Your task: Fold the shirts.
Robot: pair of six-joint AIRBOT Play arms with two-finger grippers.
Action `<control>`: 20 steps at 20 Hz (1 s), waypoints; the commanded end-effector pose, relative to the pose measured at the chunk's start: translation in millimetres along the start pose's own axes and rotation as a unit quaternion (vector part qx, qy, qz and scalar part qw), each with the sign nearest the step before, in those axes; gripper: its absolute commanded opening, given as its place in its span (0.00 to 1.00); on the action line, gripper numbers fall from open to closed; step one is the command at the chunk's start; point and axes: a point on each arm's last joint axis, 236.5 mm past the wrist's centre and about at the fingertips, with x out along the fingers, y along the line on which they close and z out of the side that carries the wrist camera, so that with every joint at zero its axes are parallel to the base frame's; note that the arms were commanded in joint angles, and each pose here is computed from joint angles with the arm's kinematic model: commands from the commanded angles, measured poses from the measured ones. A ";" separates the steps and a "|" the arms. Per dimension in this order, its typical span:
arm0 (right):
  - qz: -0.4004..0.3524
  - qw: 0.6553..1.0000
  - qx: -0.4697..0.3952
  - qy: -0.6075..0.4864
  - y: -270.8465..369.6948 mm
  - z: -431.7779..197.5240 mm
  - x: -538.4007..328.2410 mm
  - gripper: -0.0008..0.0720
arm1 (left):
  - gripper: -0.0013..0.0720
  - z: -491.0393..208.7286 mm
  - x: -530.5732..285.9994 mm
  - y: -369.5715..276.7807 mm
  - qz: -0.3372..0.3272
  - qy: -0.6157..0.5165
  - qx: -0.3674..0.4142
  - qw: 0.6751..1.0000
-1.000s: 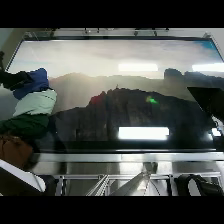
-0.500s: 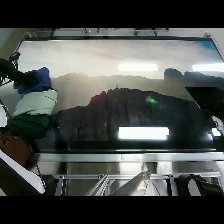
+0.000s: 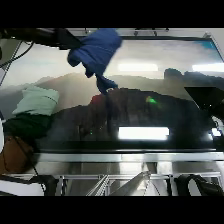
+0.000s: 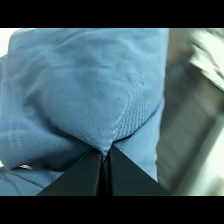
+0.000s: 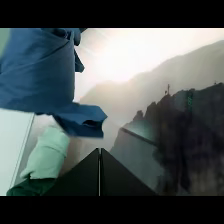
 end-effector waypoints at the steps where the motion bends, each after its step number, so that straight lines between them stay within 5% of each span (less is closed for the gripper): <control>1: 0.000 1.000 0.000 0.004 -0.2 -1.9 0.3 0.04 | 0.04 -34.4 24.9 -85.7 -0.038 0.069 0.054 0.995; 3: 0.000 1.000 0.000 0.005 -0.2 -2.3 0.3 0.04 | 0.04 -67.5 48.5 -96.6 -0.050 0.115 0.048 0.991; 4: 0.001 1.000 0.000 0.009 0.3 -4.1 0.4 0.04 | 0.15 -83.4 61.7 -100.6 -0.059 0.135 0.040 0.988; 5: 0.002 1.000 0.001 0.015 0.1 -6.7 0.9 0.04 | 0.47 -94.8 75.1 -101.9 -0.063 0.143 0.031 0.987; 6: 0.002 1.000 0.002 0.023 -0.8 -10.1 1.6 0.04 | 0.67 -103.3 89.5 -101.2 -0.062 0.144 0.022 0.987; 8: 0.002 0.999 0.007 0.051 -4.1 -21.2 4.6 0.04 | 0.91 -113.4 106.6 -94.1 -0.053 0.138 0.005 0.989; 9: 0.004 0.998 0.005 0.068 -6.4 -27.4 6.8 0.06 | 0.91 -117.5 106.9 -89.3 -0.049 0.142 -0.009 0.989; 11: 0.011 0.992 0.011 0.128 -13.8 -49.5 12.9 0.70 | 0.91 -132.8 92.0 -83.0 -0.054 0.178 -0.054 0.981; 20: 0.056 0.924 -0.048 0.376 -55.1 -190.9 97.9 0.72 | 0.91 -295.0 50.9 -78.9 -0.050 0.299 -0.241 0.922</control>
